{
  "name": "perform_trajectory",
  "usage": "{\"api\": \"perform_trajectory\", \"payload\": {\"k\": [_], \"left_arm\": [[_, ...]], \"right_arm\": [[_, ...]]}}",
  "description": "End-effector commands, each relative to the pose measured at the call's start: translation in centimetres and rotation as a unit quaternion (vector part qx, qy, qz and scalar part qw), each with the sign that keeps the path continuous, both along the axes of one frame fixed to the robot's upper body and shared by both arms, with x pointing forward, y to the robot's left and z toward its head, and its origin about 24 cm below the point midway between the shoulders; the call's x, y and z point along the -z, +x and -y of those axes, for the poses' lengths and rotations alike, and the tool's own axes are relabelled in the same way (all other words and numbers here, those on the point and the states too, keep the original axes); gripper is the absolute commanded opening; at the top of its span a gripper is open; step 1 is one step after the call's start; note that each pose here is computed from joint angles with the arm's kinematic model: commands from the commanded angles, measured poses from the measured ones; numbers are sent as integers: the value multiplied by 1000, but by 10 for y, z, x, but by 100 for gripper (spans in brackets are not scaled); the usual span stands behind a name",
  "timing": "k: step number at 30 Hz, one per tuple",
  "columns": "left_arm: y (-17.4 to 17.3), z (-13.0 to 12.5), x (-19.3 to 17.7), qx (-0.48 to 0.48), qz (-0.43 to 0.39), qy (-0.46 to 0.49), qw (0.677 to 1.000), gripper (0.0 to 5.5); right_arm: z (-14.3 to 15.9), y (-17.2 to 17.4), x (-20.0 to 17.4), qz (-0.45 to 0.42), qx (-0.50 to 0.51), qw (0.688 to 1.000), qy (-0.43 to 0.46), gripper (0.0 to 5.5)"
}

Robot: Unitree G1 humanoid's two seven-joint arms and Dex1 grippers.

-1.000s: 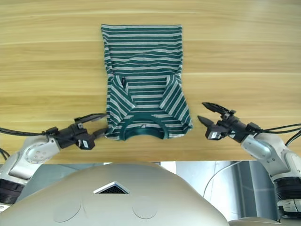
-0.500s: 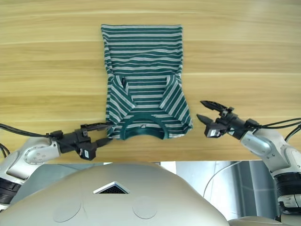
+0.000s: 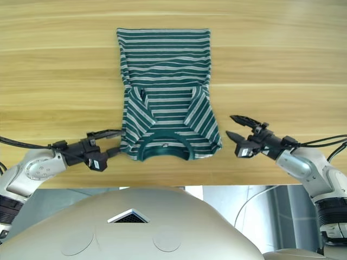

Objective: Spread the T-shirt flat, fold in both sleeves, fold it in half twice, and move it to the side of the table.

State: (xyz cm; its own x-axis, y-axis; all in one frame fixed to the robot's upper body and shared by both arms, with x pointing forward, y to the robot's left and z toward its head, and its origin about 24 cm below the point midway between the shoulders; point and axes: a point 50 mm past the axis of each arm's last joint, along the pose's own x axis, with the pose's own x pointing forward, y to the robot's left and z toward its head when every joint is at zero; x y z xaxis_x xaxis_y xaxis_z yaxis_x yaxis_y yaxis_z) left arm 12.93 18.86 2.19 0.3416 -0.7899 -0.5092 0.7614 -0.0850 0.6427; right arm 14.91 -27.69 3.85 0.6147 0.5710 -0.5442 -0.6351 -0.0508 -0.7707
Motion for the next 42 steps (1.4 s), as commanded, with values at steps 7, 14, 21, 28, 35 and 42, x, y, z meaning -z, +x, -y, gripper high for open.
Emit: {"api": "perform_trajectory", "payload": {"k": [7,14,21,28,35,42], "left_arm": [[-29,19,23,67,-82,15,994,180],[-23,11,24,50,-79,28,995,66],[-13,3,23,17,-61,31,998,11],[-12,8,20,-12,-42,8,999,10],[-7,11,19,-18,-30,2,999,10],[-7,13,20,-21,-30,-1,999,10]], "right_arm": [[1,-5,4,-27,-9,999,-20,308],[16,-28,4,-74,-10,996,-51,308],[8,-43,11,-105,-19,994,-36,308],[-14,-48,11,-119,-62,991,-7,308],[-28,-48,6,-121,-82,989,9,308],[-21,-33,16,-111,-62,992,2,308]]}}
